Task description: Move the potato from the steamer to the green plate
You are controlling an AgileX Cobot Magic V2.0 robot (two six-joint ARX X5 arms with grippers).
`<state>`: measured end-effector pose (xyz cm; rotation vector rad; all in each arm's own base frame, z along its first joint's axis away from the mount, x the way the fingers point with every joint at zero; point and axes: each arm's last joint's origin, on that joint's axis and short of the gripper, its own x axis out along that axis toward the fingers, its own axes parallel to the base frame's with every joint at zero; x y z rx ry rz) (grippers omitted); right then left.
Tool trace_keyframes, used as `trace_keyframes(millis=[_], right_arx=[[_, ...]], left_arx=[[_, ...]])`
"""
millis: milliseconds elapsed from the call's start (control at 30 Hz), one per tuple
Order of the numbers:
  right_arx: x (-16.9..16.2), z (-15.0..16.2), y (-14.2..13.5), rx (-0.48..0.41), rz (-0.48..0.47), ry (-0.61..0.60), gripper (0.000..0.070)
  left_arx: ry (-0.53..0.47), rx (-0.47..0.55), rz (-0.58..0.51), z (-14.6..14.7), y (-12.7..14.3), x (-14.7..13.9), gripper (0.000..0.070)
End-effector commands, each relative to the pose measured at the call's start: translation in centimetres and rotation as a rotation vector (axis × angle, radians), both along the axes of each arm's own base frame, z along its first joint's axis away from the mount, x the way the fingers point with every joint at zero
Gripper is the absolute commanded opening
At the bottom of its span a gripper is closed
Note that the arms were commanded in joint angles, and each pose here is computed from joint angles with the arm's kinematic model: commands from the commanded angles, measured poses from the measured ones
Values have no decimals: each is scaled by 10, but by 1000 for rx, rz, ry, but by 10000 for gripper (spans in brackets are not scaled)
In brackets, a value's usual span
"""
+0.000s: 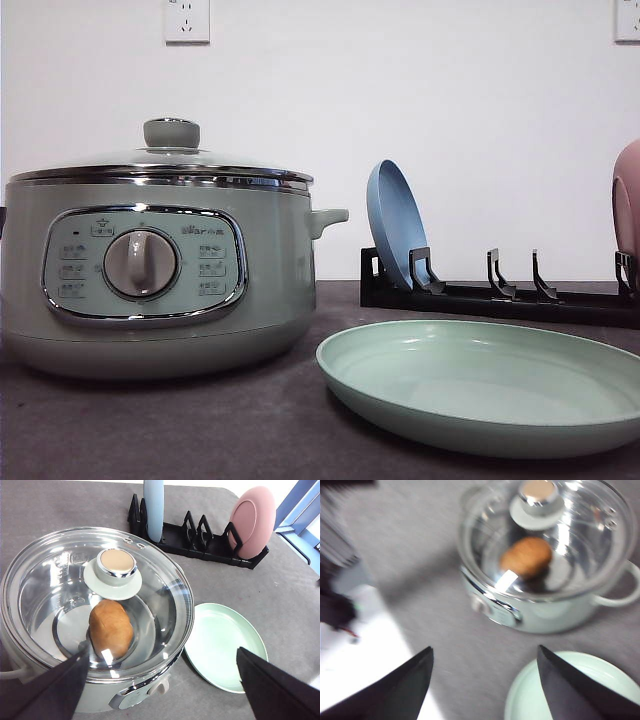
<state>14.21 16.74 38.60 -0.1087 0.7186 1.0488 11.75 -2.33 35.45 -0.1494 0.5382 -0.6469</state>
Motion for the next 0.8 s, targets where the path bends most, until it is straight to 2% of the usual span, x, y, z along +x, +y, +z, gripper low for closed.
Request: trace_keyframes(millis=[0,100,467,767], right_arx=[[3,6,-3,61,70,30,411],[10,6,-11,95,87,70,411],[14,5,-16,89,70,62,411],[14,4,-17,77,72,71,411]], left_arx=[[-30,-1,-8,7,0,0,601],[-25,-6,-5,7,0,0,601],[13,-18,49,12,0,7,602],[87,77,81,59,-10,43,601]])
